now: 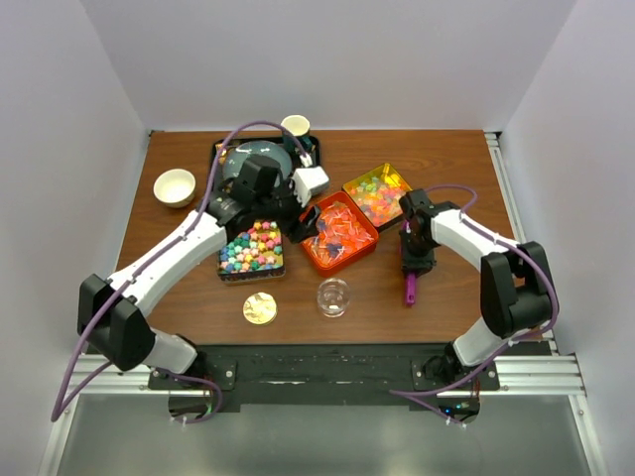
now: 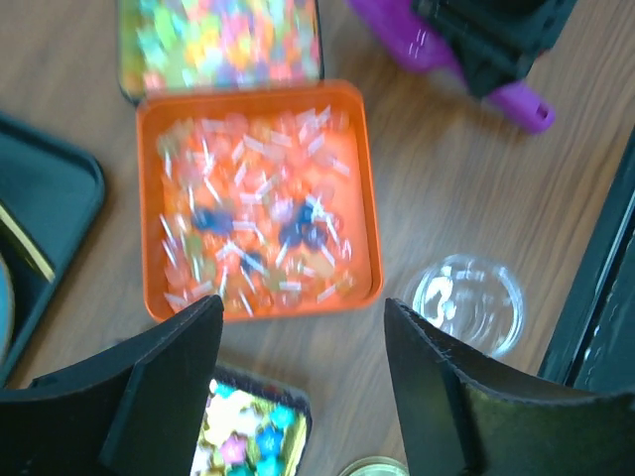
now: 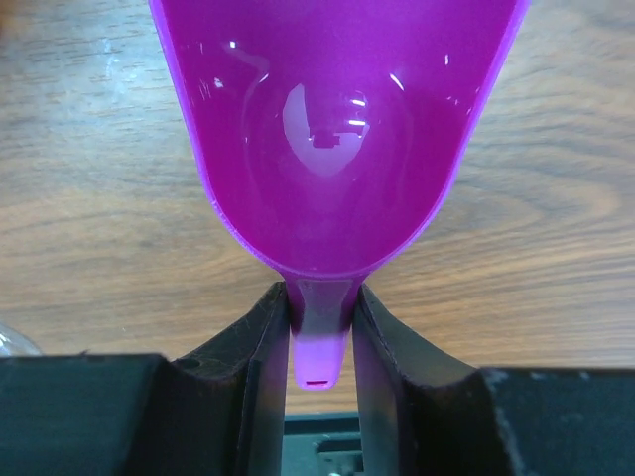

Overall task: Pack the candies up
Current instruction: Pick up the spatula from the center of the board.

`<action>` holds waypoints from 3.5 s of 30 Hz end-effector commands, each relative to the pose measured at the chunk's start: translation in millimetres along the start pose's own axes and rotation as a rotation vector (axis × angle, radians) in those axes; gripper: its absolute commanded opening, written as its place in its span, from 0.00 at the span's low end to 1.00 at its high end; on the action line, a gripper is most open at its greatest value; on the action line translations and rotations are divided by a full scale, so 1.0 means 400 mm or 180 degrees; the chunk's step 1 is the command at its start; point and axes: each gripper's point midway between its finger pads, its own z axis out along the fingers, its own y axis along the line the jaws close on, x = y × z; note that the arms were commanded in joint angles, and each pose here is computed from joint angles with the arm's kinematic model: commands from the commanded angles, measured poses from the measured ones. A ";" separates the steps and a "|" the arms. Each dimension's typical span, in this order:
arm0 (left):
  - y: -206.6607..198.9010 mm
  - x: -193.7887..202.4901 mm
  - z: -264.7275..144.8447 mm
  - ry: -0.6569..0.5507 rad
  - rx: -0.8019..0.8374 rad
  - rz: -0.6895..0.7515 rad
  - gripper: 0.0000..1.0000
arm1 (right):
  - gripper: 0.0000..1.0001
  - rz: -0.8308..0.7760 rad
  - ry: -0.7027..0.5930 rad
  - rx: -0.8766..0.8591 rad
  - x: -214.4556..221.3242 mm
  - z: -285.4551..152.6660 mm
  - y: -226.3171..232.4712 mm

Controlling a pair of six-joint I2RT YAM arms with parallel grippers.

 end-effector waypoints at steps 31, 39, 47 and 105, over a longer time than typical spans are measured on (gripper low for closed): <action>0.155 -0.186 -0.070 -0.0793 0.0772 -0.0963 0.70 | 0.00 -0.4222 -0.2235 -0.0834 -0.280 -0.380 0.343; 0.088 -0.144 -0.059 -0.0787 0.1087 -0.1242 0.67 | 0.00 -0.4301 -0.2126 -0.0688 -0.269 -0.370 0.326; 0.088 -0.159 -0.071 -0.0831 0.1113 -0.1276 0.66 | 0.00 -0.4344 -0.2095 -0.0456 -0.299 -0.328 0.352; 0.028 -0.039 -0.005 -0.0737 0.2519 -0.1679 0.00 | 0.49 -0.3762 -0.2526 -0.2326 -0.199 -0.510 0.400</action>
